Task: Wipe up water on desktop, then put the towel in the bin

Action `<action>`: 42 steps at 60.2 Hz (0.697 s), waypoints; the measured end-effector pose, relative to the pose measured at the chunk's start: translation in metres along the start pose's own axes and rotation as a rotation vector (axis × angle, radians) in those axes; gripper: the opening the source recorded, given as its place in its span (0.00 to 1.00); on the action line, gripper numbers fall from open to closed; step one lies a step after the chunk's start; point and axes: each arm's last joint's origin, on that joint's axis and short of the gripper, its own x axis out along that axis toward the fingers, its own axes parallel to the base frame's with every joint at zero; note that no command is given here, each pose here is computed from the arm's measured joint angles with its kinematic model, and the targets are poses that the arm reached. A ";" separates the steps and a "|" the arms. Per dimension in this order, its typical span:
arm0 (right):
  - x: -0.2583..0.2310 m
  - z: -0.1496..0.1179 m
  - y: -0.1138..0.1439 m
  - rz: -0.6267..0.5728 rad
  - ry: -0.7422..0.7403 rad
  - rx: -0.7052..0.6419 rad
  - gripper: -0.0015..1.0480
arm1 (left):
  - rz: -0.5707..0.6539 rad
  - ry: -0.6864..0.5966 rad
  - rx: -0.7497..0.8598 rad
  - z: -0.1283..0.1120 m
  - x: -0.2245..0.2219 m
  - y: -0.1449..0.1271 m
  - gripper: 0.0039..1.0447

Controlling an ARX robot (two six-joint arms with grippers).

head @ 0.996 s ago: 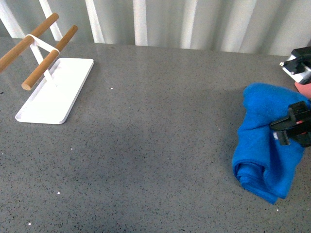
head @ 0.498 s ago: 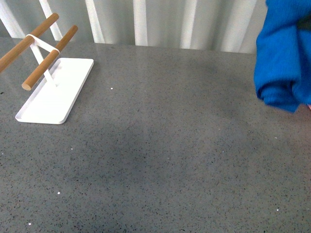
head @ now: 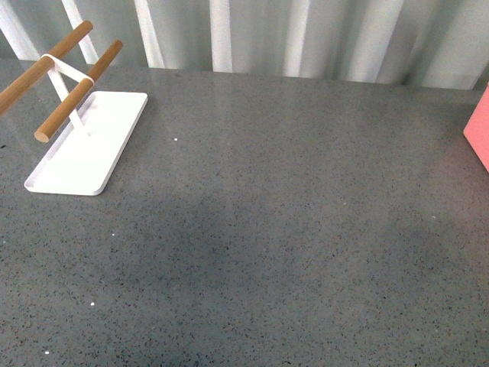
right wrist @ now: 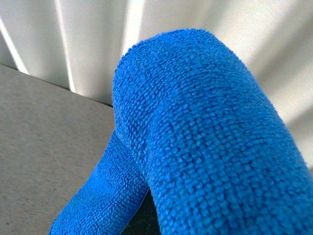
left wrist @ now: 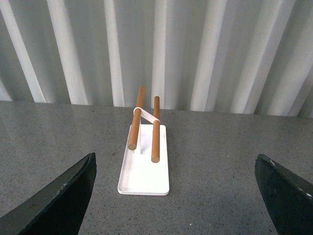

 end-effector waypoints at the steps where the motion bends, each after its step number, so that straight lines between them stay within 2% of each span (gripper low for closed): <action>1: 0.000 -0.006 -0.005 -0.014 0.013 0.010 0.04 | 0.000 0.000 0.000 0.000 0.000 0.000 0.94; 8: 0.000 -0.050 -0.033 -0.082 0.103 0.079 0.04 | 0.000 0.000 0.000 0.000 0.000 0.000 0.94; 17: 0.004 -0.091 -0.040 -0.095 0.194 0.118 0.04 | 0.000 0.000 0.000 0.000 0.000 0.000 0.94; 42: 0.030 -0.146 -0.046 -0.096 0.353 0.133 0.04 | 0.000 0.000 0.000 0.000 0.000 0.000 0.94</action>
